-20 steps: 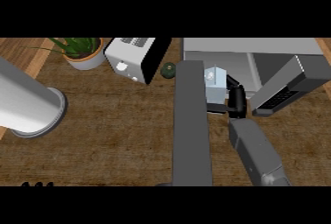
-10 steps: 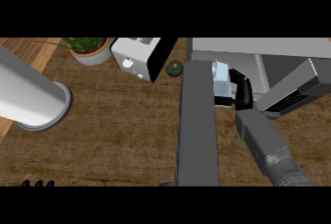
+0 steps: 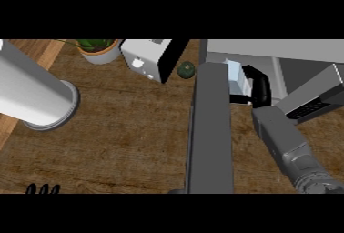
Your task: Pick up the milk, place it into the microwave and close the microwave
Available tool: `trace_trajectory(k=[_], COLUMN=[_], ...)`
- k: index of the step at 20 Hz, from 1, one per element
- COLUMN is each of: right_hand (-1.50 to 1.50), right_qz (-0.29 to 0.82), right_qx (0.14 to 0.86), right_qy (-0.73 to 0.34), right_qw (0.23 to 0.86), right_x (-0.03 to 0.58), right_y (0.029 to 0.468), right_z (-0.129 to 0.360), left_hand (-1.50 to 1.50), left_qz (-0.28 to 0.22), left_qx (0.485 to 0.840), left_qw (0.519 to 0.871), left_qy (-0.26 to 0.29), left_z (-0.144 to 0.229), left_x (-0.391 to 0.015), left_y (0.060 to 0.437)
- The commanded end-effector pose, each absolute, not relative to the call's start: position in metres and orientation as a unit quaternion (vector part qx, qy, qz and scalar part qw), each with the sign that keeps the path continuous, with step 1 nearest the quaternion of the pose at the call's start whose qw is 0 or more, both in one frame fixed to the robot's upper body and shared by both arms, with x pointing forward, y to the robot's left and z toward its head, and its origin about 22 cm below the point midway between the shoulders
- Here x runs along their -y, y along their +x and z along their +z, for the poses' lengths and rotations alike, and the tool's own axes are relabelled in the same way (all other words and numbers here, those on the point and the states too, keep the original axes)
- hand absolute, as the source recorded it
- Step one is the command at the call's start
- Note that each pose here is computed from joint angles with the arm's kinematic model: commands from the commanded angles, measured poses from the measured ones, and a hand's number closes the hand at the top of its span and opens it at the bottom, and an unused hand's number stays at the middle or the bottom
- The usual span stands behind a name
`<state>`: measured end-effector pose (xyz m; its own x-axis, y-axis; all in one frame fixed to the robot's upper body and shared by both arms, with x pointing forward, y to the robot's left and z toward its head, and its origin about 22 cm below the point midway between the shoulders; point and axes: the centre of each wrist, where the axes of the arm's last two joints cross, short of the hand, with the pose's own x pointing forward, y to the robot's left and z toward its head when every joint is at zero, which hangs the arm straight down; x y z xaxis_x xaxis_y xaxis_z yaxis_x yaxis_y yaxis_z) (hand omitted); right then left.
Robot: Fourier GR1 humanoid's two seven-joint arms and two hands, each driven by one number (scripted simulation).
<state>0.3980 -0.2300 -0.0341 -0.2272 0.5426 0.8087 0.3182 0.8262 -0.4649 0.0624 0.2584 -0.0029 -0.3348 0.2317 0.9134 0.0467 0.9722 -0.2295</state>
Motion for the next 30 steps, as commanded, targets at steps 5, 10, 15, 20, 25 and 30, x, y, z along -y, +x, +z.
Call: trace_trajectory(k=[5,10,15,20,25,30], right_hand=[1.50,1.50,1.50,1.50,1.50,-1.50], right_qz=[0.071,0.059,0.054,0.038,0.056,0.081], right_qx=[0.797,0.814,0.786,0.774,0.639,0.587], right_qy=[-0.297,-0.322,-0.407,-0.440,-0.561,-0.623], right_qw=[0.521,0.479,0.462,0.454,0.523,0.511], right_x=[0.228,0.225,0.232,0.236,0.294,0.288], right_y=[0.415,0.421,0.424,0.426,0.388,0.379], right_z=[-0.009,0.001,0.006,0.011,-0.034,-0.047], left_hand=[-1.50,-1.50,-1.50,-1.50,-1.50,-1.50], left_qz=[0.085,0.077,0.065,0.074,0.063,0.048], left_qx=[0.811,0.812,0.812,0.807,0.814,0.812], left_qw=[0.570,0.573,0.572,0.577,0.570,0.573], left_qy=[-0.096,-0.087,-0.092,-0.099,-0.095,-0.097], left_z=[-0.003,-0.009,-0.007,-0.007,-0.008,-0.009], left_x=[-0.256,-0.266,-0.266,-0.265,-0.269,-0.270], left_y=[0.067,0.065,0.071,0.066,0.070,0.077])
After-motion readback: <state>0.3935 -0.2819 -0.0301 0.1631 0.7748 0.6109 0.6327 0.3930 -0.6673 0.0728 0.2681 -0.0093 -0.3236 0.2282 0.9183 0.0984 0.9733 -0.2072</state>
